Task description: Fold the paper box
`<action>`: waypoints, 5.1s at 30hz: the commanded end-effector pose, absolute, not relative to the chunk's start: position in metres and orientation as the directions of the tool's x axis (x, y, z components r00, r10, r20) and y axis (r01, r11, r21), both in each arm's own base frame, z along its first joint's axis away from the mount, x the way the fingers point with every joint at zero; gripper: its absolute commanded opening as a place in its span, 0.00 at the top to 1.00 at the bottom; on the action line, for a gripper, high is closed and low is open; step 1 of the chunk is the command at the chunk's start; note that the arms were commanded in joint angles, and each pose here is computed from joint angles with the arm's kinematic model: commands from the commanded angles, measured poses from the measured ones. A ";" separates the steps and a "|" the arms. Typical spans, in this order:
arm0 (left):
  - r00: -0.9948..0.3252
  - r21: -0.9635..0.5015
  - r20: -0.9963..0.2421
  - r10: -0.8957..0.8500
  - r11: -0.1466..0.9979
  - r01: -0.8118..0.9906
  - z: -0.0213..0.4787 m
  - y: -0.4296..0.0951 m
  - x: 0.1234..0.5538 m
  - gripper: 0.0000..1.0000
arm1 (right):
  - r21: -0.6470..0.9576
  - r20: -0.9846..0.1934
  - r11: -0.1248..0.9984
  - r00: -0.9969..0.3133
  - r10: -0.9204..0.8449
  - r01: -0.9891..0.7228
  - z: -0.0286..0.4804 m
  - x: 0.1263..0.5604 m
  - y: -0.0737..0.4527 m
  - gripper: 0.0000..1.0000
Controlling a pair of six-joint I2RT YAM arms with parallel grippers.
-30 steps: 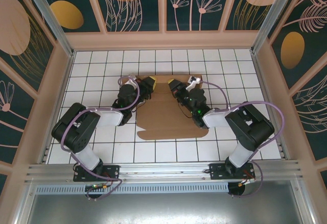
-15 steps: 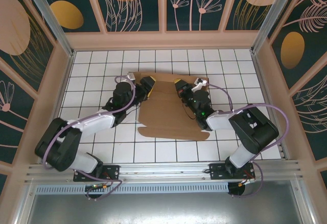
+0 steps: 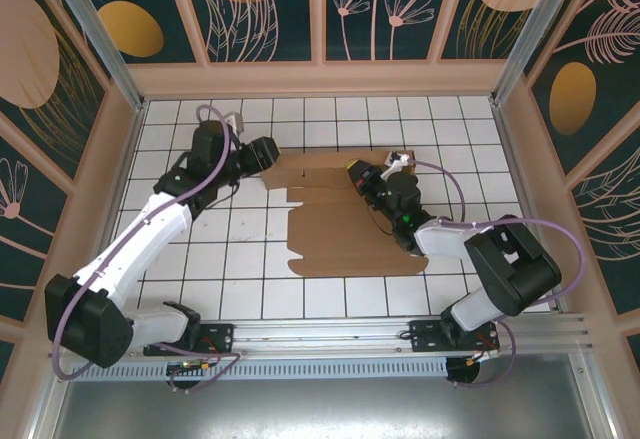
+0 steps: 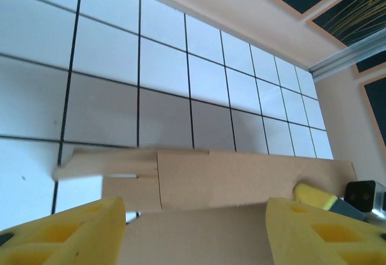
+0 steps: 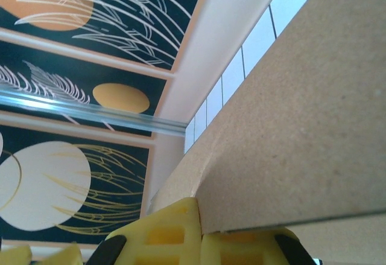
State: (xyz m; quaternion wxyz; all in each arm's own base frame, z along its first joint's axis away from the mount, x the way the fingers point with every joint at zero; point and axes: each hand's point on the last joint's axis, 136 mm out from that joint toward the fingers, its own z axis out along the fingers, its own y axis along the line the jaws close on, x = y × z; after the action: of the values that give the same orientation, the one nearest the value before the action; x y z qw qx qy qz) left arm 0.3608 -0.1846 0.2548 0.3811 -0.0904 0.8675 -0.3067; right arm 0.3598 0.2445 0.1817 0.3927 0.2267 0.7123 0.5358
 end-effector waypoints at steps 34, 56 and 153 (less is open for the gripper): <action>-0.875 -0.788 -0.372 -0.311 0.604 0.120 0.181 -0.252 0.372 0.40 | 0.931 -0.340 0.336 -0.667 0.663 -0.141 0.174 0.351 0.262 0.97; -0.894 -0.895 -0.284 -0.345 0.430 0.118 0.178 -0.272 0.372 0.75 | 0.944 -0.302 0.304 -0.704 0.643 -0.128 0.167 0.350 0.277 0.98; -0.492 -0.706 -0.660 -0.568 0.693 0.147 0.109 -0.190 0.399 0.62 | 1.000 0.031 -0.024 -0.745 0.667 0.020 0.212 0.361 0.267 1.00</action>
State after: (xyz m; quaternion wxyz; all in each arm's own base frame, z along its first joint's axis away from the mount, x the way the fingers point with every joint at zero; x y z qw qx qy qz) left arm 0.3853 -0.1899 0.0732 0.4280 -0.1206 0.8346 -0.3251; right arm 0.3663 0.2582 0.2121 0.2731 0.2600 0.6604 0.6494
